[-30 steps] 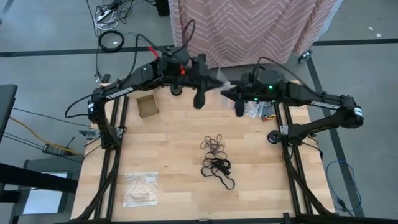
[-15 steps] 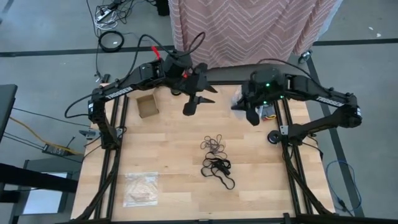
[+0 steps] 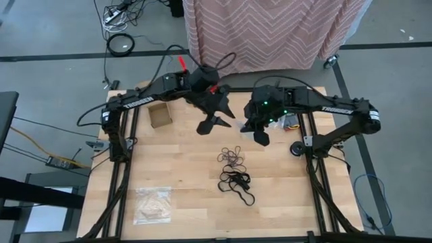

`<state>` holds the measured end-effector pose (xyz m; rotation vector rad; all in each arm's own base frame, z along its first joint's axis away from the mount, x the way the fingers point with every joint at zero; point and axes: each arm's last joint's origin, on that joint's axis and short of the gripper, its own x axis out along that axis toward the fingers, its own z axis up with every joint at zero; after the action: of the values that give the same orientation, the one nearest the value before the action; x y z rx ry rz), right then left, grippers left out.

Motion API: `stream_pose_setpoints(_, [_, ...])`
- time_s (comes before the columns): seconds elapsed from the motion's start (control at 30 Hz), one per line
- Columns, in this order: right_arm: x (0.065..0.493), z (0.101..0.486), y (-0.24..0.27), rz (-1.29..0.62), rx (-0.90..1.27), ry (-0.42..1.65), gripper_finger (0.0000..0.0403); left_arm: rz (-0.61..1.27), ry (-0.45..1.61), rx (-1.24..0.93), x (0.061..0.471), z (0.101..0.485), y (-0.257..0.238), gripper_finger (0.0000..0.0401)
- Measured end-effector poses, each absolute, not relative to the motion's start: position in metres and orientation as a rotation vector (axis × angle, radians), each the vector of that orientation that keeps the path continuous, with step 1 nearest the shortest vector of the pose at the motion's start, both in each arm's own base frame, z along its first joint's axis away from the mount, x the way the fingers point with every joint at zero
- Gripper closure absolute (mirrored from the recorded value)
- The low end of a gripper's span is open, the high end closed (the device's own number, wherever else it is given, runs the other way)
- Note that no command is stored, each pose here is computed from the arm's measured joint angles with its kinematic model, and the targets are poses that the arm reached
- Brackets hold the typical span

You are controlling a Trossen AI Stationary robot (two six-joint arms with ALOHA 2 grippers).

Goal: Sort rubber bands
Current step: Open the transparent zip bag

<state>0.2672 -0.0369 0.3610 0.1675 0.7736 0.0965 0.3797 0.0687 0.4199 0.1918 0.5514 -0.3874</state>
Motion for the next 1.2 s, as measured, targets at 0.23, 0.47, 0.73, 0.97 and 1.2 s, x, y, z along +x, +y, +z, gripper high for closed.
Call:
stream_pose_setpoints(0.23, [0.27,0.365,-0.038,0.095,0.159,0.728,0.0403,-0.359,0.58,0.175,0.385,0.414,0.069,0.0257])
stream_pose_setpoints(0.47, [0.27,0.366,-0.038,0.095,0.157,0.716,0.0403,-0.317,0.594,0.188,0.386,0.413,0.071,0.0327])
stream_pose_setpoints(0.73, [0.271,0.367,-0.038,0.091,0.159,0.694,0.0403,-0.315,0.602,0.183,0.385,0.412,0.072,0.0393])
stream_pose_setpoints(0.97, [0.271,0.369,-0.039,0.07,0.15,0.681,0.0403,-0.293,0.668,0.177,0.38,0.409,0.072,0.0398])
stream_pose_setpoints(1.2, [0.271,0.381,-0.042,0.126,0.155,0.562,0.0371,-0.261,0.791,0.192,0.372,0.401,0.073,0.04])
